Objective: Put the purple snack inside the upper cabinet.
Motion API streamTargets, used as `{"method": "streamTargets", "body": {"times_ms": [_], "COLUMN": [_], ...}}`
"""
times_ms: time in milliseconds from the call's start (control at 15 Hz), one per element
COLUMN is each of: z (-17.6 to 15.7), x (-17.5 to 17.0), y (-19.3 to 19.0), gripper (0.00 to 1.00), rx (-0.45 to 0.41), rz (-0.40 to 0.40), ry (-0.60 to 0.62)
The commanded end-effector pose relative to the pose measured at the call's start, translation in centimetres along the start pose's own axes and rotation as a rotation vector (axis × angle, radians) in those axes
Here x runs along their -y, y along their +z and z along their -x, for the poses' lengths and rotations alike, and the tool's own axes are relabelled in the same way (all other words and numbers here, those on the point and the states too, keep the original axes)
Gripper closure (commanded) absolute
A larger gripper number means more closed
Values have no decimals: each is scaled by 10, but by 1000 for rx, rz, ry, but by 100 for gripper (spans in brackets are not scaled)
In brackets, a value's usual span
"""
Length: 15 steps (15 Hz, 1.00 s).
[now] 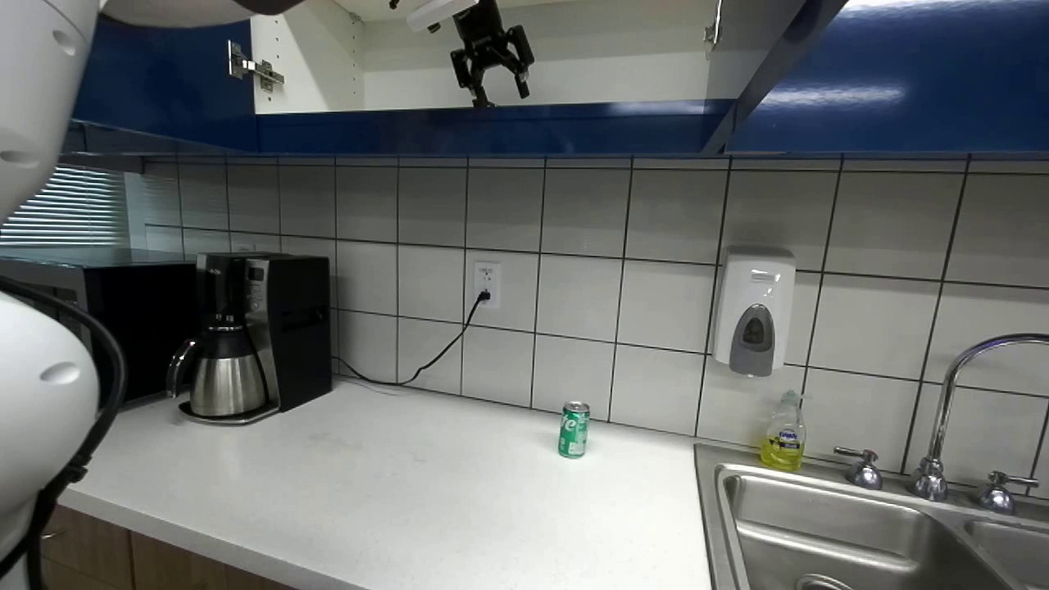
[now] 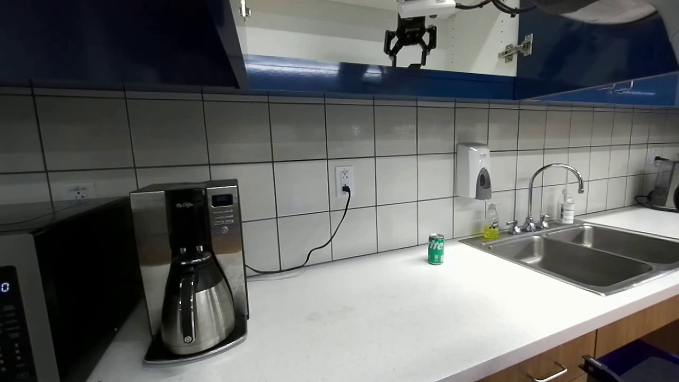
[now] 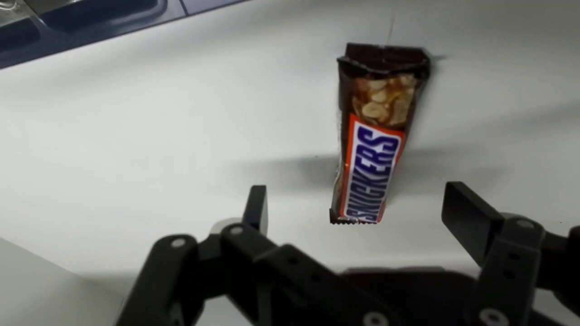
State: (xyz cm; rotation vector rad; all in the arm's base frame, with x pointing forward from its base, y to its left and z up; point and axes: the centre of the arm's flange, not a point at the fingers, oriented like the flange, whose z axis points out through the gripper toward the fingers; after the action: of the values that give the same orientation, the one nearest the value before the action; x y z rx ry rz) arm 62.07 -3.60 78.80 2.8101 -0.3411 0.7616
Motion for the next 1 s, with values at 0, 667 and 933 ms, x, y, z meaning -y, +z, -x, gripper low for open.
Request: {"method": "streamTargets", "body": {"times_ms": [0,667,933], "z": [6,38,58], "x": [-12,-33,-39], "y": [-10,-42,-62], "gripper": [0,0,0], "rx": [0,-43,-62], "rz": [2,-31,-59], "ry": [25,11,-5]}}
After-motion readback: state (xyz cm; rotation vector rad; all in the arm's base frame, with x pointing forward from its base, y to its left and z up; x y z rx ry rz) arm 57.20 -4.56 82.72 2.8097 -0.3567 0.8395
